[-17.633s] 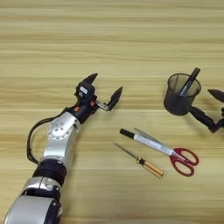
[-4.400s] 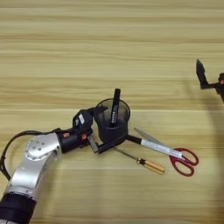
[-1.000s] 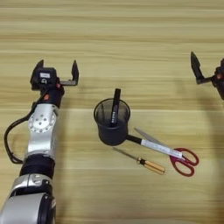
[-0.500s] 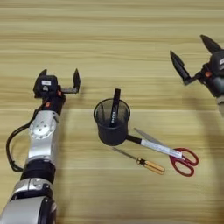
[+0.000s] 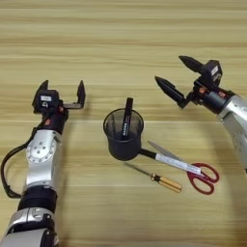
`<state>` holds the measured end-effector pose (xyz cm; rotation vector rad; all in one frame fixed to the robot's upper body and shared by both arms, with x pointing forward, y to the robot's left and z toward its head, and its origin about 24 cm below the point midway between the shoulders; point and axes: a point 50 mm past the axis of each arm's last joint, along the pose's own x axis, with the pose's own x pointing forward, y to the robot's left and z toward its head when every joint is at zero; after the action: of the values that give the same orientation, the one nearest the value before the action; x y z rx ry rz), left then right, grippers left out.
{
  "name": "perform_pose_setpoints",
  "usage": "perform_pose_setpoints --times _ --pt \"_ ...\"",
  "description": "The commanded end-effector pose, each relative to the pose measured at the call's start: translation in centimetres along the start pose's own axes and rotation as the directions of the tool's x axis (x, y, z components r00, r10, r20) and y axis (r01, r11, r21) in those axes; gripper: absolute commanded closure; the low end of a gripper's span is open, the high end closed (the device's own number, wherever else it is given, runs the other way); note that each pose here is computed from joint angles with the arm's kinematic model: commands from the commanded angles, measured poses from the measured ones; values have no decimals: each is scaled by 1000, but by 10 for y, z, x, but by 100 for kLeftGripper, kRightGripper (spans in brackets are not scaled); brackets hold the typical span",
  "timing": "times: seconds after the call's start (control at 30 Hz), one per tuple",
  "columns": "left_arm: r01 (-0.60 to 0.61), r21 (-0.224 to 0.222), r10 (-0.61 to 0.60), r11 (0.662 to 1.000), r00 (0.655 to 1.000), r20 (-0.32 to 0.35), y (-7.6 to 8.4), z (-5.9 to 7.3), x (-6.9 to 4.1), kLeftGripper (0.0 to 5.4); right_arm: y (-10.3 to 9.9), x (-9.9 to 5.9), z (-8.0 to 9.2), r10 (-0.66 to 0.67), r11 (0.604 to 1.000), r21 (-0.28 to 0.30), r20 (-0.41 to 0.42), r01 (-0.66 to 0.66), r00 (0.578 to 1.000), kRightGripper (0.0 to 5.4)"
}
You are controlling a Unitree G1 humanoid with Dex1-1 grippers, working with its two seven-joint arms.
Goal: Move the objects on the table
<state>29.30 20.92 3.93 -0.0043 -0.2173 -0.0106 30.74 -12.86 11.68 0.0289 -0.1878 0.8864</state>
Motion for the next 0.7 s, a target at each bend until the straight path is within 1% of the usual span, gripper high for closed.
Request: perform_pose_setpoints --times 0.03,0.1,0.13,0.2,0.33,0.47,0.57,0.7 --pt "-11 6 11 1000 999 30 2 3 -2 1 10 10 0 116 987 116 -39 -111 992 0" --pt "-4 18 3 1000 999 34 1 3 -2 1 15 11 -2 182 969 182 -59 -169 981 0" --pt "-2 21 1 1000 999 34 0 3 -2 1 17 12 -2 209 960 204 -65 -192 976 0" --pt "0 20 0 1000 999 34 0 3 -2 1 19 14 -1 254 945 231 -76 -231 964 0" --pt "0 22 -1 1000 1000 32 0 2 -2 1 21 21 2 298 932 245 -96 -267 950 0" --pt "2 24 -3 1000 1000 31 -1 2 -2 1 26 29 2 328 924 242 -107 -295 939 0" --pt "7 32 -8 999 999 33 -2 2 -2 1 28 36 1 334 922 244 -109 -300 936 0" --pt "9 36 -10 999 999 34 -3 2 -3 1 31 43 -2 350 913 264 -117 -311 929 0"
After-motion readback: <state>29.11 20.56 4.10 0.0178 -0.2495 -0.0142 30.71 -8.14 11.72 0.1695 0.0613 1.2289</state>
